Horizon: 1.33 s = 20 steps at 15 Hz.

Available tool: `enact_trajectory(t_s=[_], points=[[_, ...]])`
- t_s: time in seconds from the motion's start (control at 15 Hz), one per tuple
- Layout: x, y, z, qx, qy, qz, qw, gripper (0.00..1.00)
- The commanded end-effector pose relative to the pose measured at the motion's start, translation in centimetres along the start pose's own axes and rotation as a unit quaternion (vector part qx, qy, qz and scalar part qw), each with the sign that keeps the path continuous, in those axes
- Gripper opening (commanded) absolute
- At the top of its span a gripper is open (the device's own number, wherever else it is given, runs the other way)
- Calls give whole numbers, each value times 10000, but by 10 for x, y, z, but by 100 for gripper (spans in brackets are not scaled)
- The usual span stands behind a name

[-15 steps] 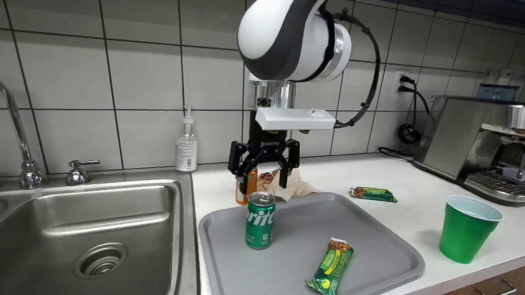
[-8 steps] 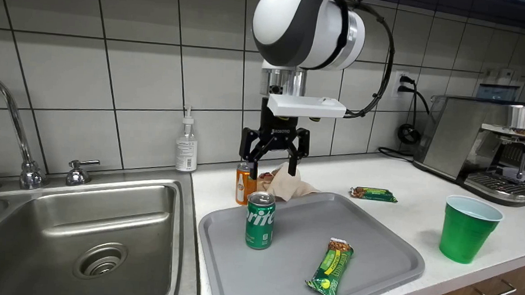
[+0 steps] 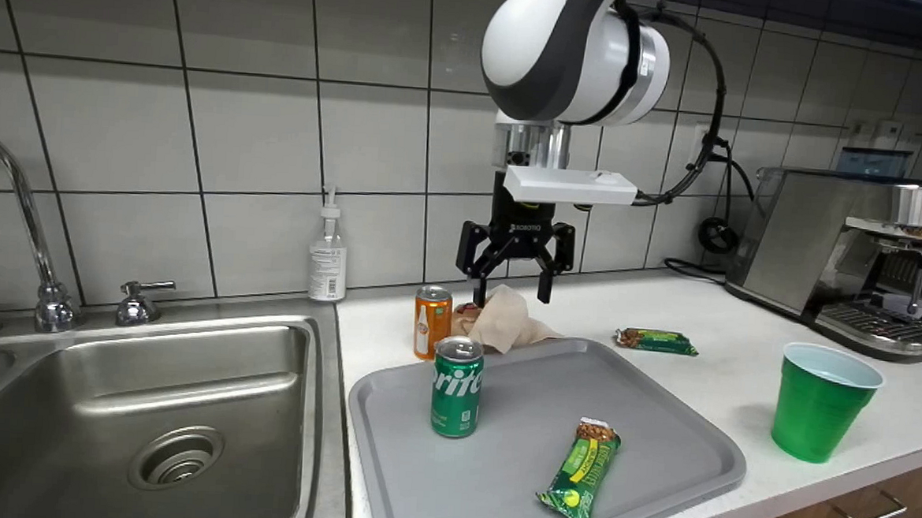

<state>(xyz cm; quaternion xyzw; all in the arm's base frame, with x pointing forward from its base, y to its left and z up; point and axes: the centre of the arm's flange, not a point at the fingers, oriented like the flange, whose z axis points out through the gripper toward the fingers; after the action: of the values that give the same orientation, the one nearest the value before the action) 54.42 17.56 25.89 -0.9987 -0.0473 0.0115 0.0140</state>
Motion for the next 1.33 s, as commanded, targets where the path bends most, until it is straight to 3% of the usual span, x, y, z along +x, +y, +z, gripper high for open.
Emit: enact_trajectory(t_s=[0.0, 1.27], points=[[-5, 24, -5, 23, 16, 233, 9997, 100], [10, 125, 12, -141, -122, 1401, 9900, 100]])
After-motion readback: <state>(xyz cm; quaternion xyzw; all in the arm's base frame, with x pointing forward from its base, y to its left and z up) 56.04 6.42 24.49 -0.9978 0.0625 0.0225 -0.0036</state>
